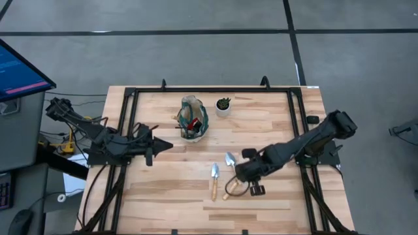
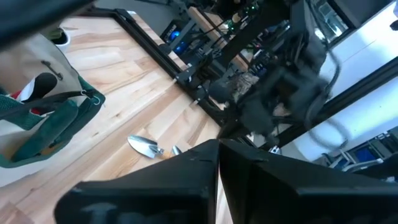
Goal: Pick & Place Garden tools in Gardening bag
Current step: Put the top light brown trowel into the pocket of the white gardening bag
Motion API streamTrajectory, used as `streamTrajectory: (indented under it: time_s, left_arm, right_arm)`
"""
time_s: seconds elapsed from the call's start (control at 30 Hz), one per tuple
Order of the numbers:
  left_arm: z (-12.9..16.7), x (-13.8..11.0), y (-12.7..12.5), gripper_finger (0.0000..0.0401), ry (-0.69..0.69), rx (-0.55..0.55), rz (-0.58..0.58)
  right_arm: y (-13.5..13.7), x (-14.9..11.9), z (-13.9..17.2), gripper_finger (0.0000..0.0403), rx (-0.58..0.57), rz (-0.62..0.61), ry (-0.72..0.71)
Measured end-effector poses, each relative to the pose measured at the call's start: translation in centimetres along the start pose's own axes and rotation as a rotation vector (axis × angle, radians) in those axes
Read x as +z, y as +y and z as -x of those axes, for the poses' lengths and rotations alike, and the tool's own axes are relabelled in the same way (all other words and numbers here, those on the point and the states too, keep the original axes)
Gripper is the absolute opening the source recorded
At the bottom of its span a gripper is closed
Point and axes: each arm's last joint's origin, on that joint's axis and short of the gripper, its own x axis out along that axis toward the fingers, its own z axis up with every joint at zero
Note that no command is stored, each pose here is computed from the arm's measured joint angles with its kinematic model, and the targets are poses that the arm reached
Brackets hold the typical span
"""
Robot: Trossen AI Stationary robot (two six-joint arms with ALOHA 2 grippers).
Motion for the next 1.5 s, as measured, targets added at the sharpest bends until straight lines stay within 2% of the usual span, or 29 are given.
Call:
streamTrajectory:
  time_s: [0.3,0.5,0.63,0.9,1.1,1.17,1.33,1.5]
  left_arm:
    - [0.0,0.1,0.0,0.0001,-0.003,-0.003,0.002]
    - [0.0,0.1,-0.1,0.0001,-0.005,-0.008,0.008]
    - [0.0,0.1,-0.2,0.0001,0.003,-0.023,0.013]
    - [0.0,0.1,-0.3,0.0001,0.007,-0.037,0.02]
    - [0.0,0.1,-0.3,0.0001,0.007,-0.037,0.02]
    - [0.0,0.1,-0.3,0.0001,0.008,-0.037,0.02]
    - [0.0,0.1,-0.2,0.0001,0.008,-0.036,0.018]
    - [0.0,0.1,-0.2,0.0001,0.009,-0.036,0.015]
  right_arm:
    - [2.7,-0.5,-5.9,0.0001,0.022,-0.071,0.127]
    - [2.7,0.2,-9.4,0.0001,0.027,-0.08,0.141]
    - [1.7,0.8,-10.7,0.0,0.03,-0.073,0.135]
    - [-2.2,2.4,-10.6,0.0,-0.022,-0.099,0.061]
    - [-5.2,4.1,-10.0,0.0,0.005,-0.157,0.001]
    - [-5.7,5.1,-9.1,0.0,0.018,-0.115,-0.017]
    - [-7.3,7.1,-6.6,0.0,0.001,0.101,-0.04]
    - [-10.1,7.4,-5.5,0.0,-0.029,0.314,-0.012]
